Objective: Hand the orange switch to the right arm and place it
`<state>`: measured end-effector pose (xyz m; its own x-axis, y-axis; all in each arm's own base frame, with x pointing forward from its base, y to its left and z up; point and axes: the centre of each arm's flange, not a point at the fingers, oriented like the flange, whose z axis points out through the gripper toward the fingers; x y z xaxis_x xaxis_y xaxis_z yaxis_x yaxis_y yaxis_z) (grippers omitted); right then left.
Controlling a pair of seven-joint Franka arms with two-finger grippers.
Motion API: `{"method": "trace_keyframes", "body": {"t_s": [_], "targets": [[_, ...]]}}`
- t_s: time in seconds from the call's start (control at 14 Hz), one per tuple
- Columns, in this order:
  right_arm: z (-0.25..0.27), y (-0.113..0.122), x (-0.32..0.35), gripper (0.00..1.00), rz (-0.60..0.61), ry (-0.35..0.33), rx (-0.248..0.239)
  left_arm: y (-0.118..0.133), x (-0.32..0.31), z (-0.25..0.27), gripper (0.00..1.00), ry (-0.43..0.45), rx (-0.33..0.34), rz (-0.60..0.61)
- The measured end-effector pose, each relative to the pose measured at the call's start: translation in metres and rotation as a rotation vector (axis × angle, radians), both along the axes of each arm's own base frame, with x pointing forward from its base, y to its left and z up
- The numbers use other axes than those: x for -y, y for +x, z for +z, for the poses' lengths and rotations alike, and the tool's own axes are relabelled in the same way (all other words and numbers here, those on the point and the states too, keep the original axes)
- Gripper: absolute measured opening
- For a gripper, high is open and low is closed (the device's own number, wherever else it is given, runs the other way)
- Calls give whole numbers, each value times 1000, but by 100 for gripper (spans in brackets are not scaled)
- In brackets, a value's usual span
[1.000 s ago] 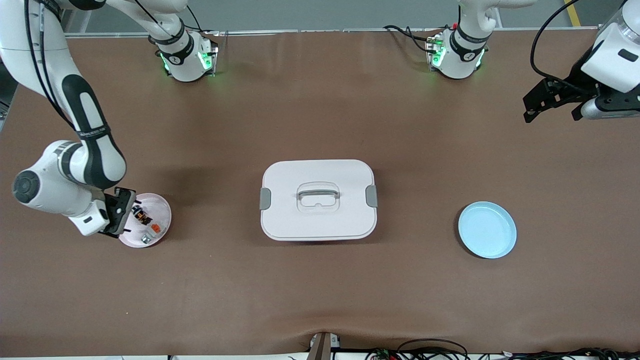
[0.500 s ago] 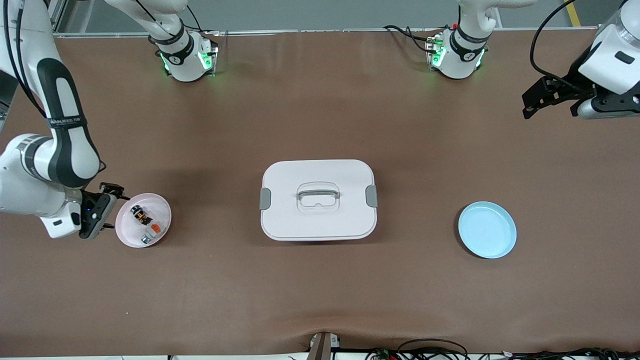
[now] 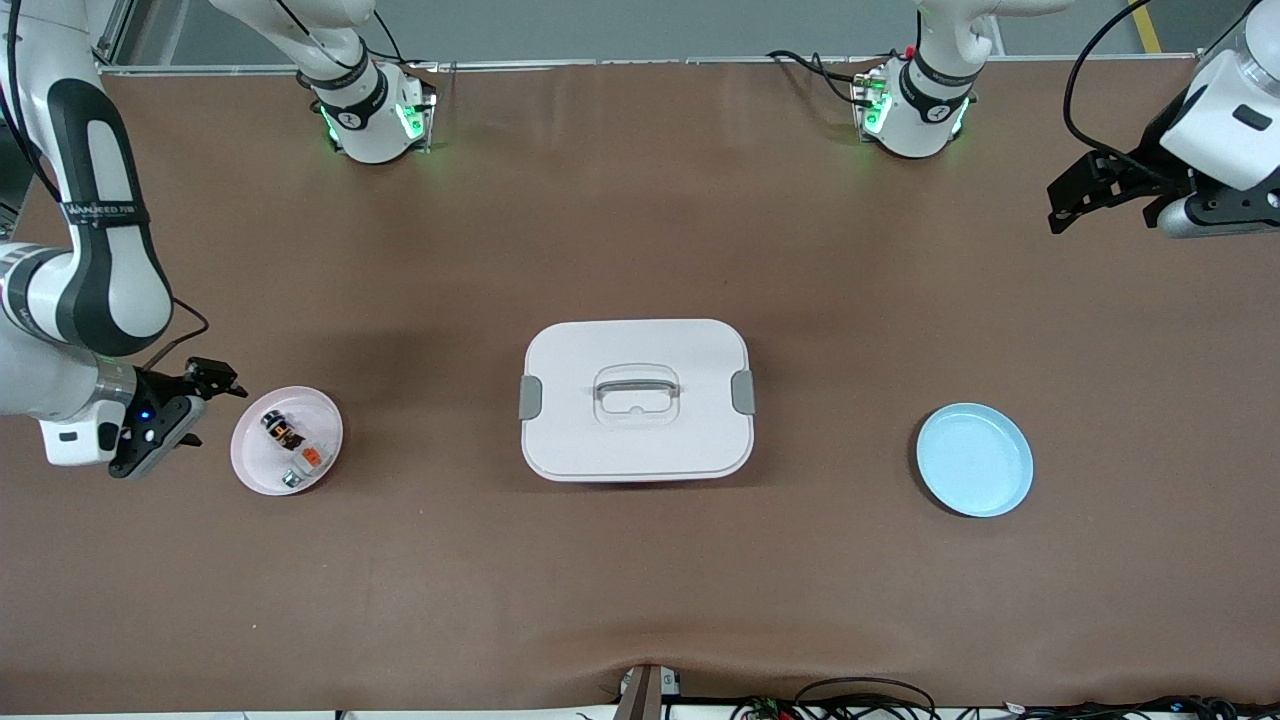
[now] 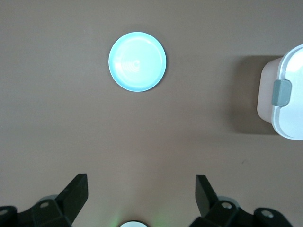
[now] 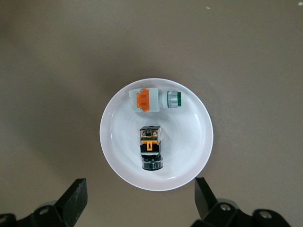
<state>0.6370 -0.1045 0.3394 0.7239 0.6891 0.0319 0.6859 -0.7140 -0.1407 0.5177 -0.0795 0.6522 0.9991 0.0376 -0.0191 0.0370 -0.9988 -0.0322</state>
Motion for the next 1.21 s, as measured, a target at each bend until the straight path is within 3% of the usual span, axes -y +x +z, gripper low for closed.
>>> {"method": "trace_keyframes", "body": {"t_s": [0.36, 0.64, 0.93, 1.21], "targets": [[33, -3, 18, 100, -238, -10, -32, 1, -9, -6, 100, 2, -14, 16], [94, -16, 13, 100, -444, -26, -41, -2, -18, -9, 100, 4, -22, 21], [153, -26, 2, 100, -754, -76, -88, -5, -18, -6, 100, 4, -17, 21], [185, -25, -5, 100, -830, -75, -69, -6, -17, -5, 100, 4, -16, 19]]}}
